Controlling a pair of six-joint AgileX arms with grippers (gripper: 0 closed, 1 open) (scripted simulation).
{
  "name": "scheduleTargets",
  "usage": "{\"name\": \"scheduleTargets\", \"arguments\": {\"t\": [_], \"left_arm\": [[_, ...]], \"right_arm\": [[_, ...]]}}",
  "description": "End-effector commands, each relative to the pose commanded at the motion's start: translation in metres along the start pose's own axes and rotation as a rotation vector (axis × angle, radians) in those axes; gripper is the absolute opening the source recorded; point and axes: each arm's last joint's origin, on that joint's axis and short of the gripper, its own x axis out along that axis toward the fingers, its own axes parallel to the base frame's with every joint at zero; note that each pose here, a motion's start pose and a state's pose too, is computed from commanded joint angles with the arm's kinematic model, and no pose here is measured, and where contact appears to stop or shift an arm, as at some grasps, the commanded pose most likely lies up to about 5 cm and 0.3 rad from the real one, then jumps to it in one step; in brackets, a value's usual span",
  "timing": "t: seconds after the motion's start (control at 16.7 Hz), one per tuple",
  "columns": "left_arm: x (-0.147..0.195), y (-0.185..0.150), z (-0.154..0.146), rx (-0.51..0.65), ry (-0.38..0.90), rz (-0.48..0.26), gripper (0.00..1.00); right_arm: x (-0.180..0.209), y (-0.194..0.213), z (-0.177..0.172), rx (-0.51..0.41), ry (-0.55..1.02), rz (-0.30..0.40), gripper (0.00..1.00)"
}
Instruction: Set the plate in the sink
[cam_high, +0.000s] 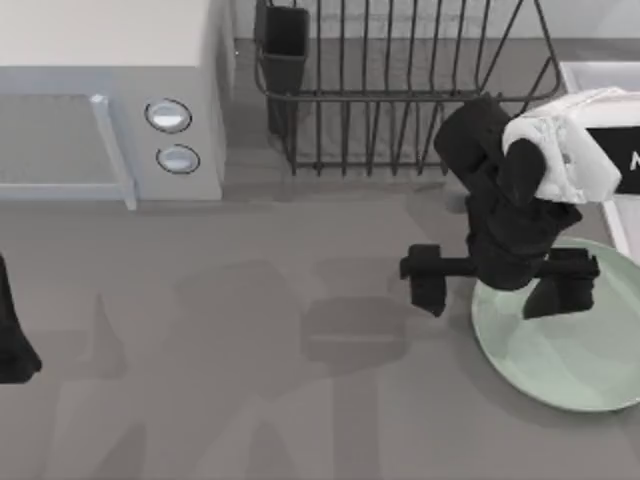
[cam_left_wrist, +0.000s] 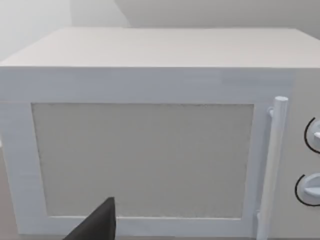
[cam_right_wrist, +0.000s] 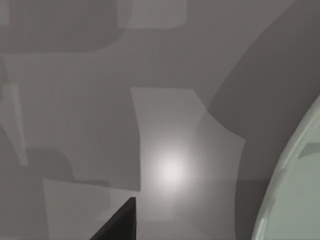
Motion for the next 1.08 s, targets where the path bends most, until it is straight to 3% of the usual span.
{"name": "scheduleTargets", "arguments": {"t": [0.54, 1.02, 1.08], "left_arm": [[0.0, 0.0, 0.0, 0.0, 0.0, 0.0, 1.0], [0.0, 0.0, 0.0, 0.0, 0.0, 0.0, 1.0], [0.0, 0.0, 0.0, 0.0, 0.0, 0.0, 1.0]], "right_arm": [[0.0, 0.0, 0.0, 0.0, 0.0, 0.0, 0.02], [0.0, 0.0, 0.0, 0.0, 0.0, 0.0, 0.0], [-0.031, -0.004, 0.005, 0.008, -0.092, 0.035, 0.0]]}}
